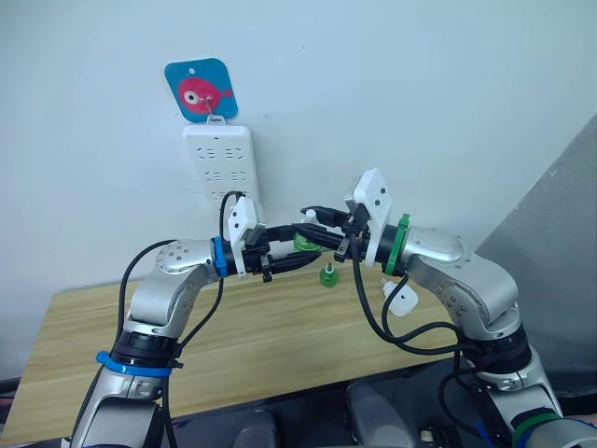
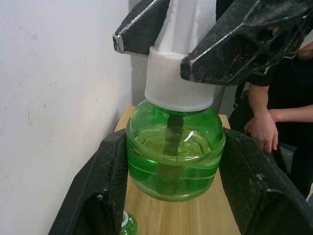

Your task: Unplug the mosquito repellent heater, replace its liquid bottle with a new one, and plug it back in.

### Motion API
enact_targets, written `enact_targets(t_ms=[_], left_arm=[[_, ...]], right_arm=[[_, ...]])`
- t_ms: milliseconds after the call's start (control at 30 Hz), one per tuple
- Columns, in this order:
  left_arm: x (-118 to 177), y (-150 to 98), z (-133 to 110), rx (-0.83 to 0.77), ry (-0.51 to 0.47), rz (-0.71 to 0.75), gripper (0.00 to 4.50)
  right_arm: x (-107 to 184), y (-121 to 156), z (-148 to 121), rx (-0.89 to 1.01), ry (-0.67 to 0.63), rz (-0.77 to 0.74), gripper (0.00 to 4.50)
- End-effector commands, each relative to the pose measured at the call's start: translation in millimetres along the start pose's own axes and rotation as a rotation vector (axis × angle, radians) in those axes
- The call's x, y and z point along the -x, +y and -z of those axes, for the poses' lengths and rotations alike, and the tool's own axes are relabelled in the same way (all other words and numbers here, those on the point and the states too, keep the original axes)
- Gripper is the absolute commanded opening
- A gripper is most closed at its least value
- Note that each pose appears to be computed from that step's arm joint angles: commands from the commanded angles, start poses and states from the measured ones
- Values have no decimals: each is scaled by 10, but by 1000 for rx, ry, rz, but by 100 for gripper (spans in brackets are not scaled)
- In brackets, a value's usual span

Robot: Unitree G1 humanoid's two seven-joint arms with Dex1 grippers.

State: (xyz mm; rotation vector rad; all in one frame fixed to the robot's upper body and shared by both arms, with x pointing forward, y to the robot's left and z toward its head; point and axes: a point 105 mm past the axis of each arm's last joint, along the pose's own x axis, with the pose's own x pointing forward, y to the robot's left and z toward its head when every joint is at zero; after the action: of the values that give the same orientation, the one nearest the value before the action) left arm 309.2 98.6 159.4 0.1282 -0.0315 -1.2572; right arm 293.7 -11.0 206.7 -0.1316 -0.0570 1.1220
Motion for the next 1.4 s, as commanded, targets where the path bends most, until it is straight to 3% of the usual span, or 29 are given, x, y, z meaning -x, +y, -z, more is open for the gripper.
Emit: enact_targets(t_ms=[33, 533, 767, 1000, 1167, 1400], left_arm=[[2, -41, -102, -44, -18, 21, 231], [21, -82, -60, -32, -4, 33, 231], [97, -46, -6, -30, 8, -13, 231], [223, 31, 19, -30, 8, -108, 231], [314, 16, 43, -36, 18, -156, 231], [414, -4, 47, -41, 34, -209, 231]], right_arm=[[8, 108, -202, 37, -80, -71, 102], [75, 77, -562, 103, -183, -165, 102], [430, -284, -782, 115, -212, 36, 102], [682, -418, 86, 96, 43, 268, 102], [613, -435, 594, 94, 108, 379, 102], [549, -747, 1293, 37, 185, 581, 102]])
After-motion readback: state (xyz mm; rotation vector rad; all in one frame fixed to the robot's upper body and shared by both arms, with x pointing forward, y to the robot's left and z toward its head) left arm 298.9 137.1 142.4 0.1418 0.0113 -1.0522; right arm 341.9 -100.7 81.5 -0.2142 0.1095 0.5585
